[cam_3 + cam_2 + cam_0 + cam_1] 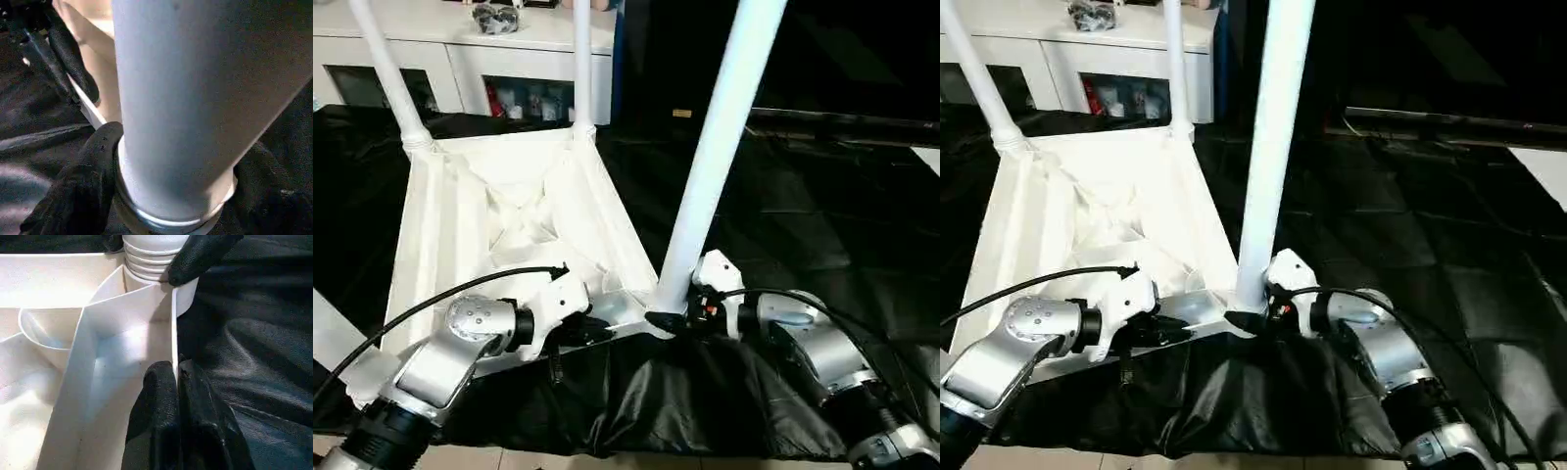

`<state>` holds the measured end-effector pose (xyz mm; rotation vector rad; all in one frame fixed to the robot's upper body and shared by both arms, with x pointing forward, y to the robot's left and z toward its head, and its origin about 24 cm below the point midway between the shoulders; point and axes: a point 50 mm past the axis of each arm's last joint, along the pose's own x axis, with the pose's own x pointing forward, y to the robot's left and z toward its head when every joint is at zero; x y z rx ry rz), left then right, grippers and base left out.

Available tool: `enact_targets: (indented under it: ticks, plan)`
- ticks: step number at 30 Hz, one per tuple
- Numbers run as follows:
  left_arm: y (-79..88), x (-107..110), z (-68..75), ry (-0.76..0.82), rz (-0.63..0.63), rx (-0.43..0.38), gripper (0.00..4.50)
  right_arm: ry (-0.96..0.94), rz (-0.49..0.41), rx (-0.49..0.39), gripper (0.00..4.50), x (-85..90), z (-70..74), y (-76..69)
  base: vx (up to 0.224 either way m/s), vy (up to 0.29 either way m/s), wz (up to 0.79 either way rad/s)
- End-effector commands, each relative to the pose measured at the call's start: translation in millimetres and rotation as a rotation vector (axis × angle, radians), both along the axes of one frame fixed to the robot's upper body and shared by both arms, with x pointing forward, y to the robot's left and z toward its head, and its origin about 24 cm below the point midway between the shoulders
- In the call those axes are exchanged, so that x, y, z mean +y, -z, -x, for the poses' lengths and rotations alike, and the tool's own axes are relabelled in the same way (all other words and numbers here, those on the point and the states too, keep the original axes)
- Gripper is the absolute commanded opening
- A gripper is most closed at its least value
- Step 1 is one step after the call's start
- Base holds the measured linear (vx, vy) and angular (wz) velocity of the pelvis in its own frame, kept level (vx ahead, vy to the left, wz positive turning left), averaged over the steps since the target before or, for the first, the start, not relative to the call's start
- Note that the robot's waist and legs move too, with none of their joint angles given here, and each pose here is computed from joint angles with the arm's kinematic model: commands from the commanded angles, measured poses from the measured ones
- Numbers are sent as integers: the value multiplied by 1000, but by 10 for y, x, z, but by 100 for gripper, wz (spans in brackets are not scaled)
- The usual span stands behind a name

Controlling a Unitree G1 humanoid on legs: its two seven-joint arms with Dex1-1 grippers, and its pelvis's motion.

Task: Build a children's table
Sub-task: Rotate leg to tighten

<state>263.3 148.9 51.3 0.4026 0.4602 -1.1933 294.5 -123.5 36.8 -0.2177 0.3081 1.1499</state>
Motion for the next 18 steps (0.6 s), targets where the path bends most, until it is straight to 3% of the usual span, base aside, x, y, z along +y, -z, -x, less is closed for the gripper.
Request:
enact_targets:
  ticks: [1,6,10,12,15,17,18]
  plan:
    - [69,42,-12,-85,-21,6,0,117,27,-34,280,-81,-91,11,0,0,0]
    - [63,-176,-164,-267,21,-62,0,282,-6,-32,274,45,-84,145,0,0,0]
    - [60,-530,-281,-377,57,-108,0,437,-51,0,273,307,-48,274,0,0,0]
    - [59,-691,-319,-411,68,-130,0,507,-62,-6,272,450,-62,289,0,0,0]
    - [59,-691,-319,-411,68,-130,0,507,-62,-6,272,450,-62,289,0,0,0]
    - [63,-781,-331,-420,62,-144,0,541,-70,-22,272,551,-77,273,0,0,0]
    - [73,-828,-324,-397,53,-149,0,534,-102,-31,328,622,-87,231,0,0,0]
